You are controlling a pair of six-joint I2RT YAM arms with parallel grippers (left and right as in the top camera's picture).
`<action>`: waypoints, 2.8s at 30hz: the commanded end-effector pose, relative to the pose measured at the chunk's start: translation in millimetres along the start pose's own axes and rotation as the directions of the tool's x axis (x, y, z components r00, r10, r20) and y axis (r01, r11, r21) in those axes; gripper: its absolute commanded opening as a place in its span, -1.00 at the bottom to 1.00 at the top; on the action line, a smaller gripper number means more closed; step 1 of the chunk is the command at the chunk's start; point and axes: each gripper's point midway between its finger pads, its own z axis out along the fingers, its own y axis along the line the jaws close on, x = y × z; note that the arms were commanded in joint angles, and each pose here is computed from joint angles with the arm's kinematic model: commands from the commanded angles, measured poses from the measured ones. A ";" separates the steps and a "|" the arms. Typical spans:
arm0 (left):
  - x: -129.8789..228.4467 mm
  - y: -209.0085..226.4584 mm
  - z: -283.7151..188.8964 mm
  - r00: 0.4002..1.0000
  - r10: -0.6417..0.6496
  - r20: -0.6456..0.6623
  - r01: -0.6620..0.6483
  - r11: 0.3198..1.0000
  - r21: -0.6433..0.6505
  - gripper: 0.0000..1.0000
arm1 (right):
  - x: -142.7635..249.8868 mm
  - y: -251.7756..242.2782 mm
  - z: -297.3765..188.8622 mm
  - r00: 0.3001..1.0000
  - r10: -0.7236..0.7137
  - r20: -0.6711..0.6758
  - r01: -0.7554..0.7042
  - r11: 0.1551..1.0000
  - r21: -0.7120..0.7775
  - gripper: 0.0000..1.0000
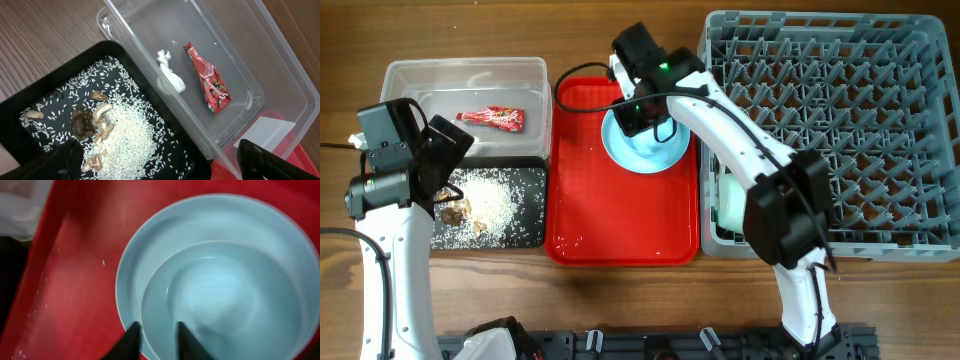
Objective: Sort waste into correct bins and load items into the dishwasher rack
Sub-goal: 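Return the right gripper to the tray and grasp the light blue bowl rim, then carry the blue bowl into the rack's back area and release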
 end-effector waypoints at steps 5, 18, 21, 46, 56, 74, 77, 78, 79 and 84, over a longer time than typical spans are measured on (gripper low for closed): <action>-5.2 -0.7 -4.2 1.000 0.010 0.018 -0.010 1.000 0.006 1.00 | 16.7 1.6 54.7 0.995 0.007 -0.100 -0.008 1.000 -0.014 -0.55; -5.2 -0.7 -4.2 1.000 0.010 0.018 -0.010 1.000 0.006 1.00 | -7.0 43.9 -14.8 0.998 -0.044 0.050 0.047 0.997 -0.056 -0.53; -5.2 -0.7 -4.2 1.000 0.009 0.018 -0.010 1.000 0.006 0.99 | 4.0 36.6 9.2 0.998 -0.054 0.025 0.053 0.998 0.020 -0.52; -5.2 -0.7 -4.2 1.000 0.010 0.018 -0.010 1.000 0.006 1.00 | -47.1 49.3 -80.9 0.960 -0.057 0.274 0.077 0.995 -0.062 -0.91; -5.2 -0.7 -4.2 1.000 0.009 0.018 -0.010 1.000 0.006 1.00 | -35.8 -72.9 -292.5 0.811 0.283 0.511 0.262 0.606 -0.751 -0.91; -5.2 -0.7 -4.2 1.000 0.009 0.018 -0.010 1.000 0.006 1.00 | 5.2 -173.0 -134.9 0.782 0.570 0.254 -0.100 0.517 -0.850 -0.91; -5.2 -0.7 -4.2 1.000 0.010 0.018 -0.010 1.000 0.006 1.00 | 5.5 -172.9 -134.7 0.782 0.567 0.258 -0.097 0.520 -0.849 -0.91; -5.2 -0.7 -4.2 1.000 0.009 0.018 -0.010 1.000 0.006 0.99 | 3.0 -173.8 -136.8 0.777 0.581 0.244 -0.110 0.506 -0.855 -0.91; -5.2 -0.7 -4.2 1.000 0.009 0.018 -0.010 1.000 0.006 1.00 | -3.2 -172.4 -145.3 0.772 0.593 0.226 -0.108 0.473 -0.874 -0.91; -5.2 -0.7 -4.2 1.000 0.009 0.018 -0.010 1.000 0.006 1.00 | -25.7 -154.4 -175.3 0.787 0.552 0.276 0.002 0.444 -0.896 -0.91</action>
